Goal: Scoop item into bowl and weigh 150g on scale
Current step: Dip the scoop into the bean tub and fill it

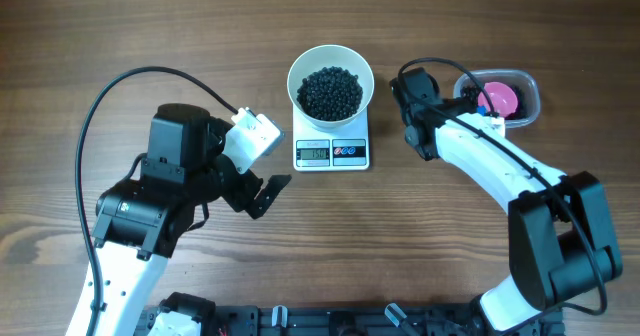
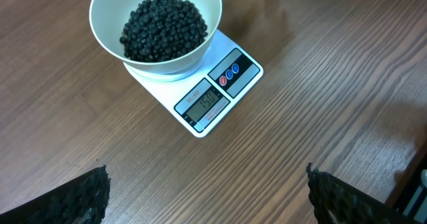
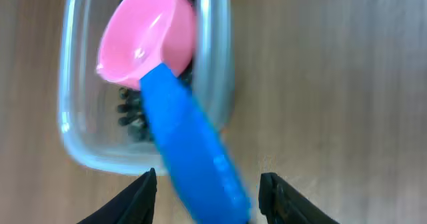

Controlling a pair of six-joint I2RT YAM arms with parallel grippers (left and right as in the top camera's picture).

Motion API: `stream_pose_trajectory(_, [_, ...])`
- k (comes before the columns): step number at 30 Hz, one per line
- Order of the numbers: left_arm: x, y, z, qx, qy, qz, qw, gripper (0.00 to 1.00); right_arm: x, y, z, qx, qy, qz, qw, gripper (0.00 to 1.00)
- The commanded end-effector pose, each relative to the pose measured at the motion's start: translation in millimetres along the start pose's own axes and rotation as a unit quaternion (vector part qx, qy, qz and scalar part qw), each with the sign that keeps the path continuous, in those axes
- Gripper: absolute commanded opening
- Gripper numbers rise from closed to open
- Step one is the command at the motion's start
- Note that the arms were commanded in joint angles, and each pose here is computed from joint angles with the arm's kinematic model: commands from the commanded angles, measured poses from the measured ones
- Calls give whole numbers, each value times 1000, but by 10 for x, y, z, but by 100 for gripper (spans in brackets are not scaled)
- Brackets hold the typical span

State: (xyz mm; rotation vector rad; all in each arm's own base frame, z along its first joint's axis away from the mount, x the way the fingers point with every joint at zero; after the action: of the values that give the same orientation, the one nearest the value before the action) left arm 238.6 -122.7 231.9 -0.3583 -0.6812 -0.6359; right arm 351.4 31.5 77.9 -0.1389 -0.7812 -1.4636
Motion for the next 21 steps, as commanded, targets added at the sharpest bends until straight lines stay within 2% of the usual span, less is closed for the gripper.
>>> stream_pose_trajectory(1, [58, 5, 44, 0, -10, 2, 1000, 100, 91, -60, -31, -8, -36, 7, 999, 53])
stream_pose_trajectory(3, [58, 5, 44, 0, -10, 2, 1000, 100, 124, -36, 6, -2, -38, 1, 999, 52])
stream_pose_trajectory(7, [59, 5, 44, 1, -10, 2, 1000, 100, 102, 7, 6, 6, -31, -3, 999, 36])
stream_pose_trajectory(9, [58, 5, 44, 0, -10, 2, 1000, 100, 106, 7, 7, 6, -32, -3, 999, 33])
stream_pose_trajectory(10, [59, 6, 44, 1, -10, 2, 1000, 100, 114, 9, 8, 7, -35, -3, 999, 33])
stream_pose_trajectory(11, [59, 6, 44, 1, -10, 2, 1000, 100, 118, 7, 7, 7, -36, -2, 999, 39])
stream_pose_trajectory(12, [58, 5, 44, 0, -10, 2, 1000, 100, 122, 5, 7, 6, -37, -2, 999, 50])
stream_pose_trajectory(16, [59, 5, 44, 1, -10, 2, 1000, 100, 140, -21, 23, 1, -38, 1, 999, 59])
stream_pose_trajectory(19, [58, 5, 44, 0, -10, 2, 1000, 100, 190, -43, 64, -1, -41, 4, 999, 57])
stream_pose_trajectory(21, [58, 5, 44, 0, -10, 2, 1000, 100, 189, -24, 68, 3, -42, 1, 999, 43])
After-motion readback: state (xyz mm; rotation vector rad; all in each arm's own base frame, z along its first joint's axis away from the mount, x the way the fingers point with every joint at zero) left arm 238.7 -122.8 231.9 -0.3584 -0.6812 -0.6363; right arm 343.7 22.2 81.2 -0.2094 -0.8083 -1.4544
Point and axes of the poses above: each gripper's point midway between its finger pads, its own z axis back along the fingers, its own y axis along the line the jaws close on, x = y × z, the point moved 2 cm from there along z, back along the fingers, and after that the axes turned 9 degrees about z, right-handed, at the moved point
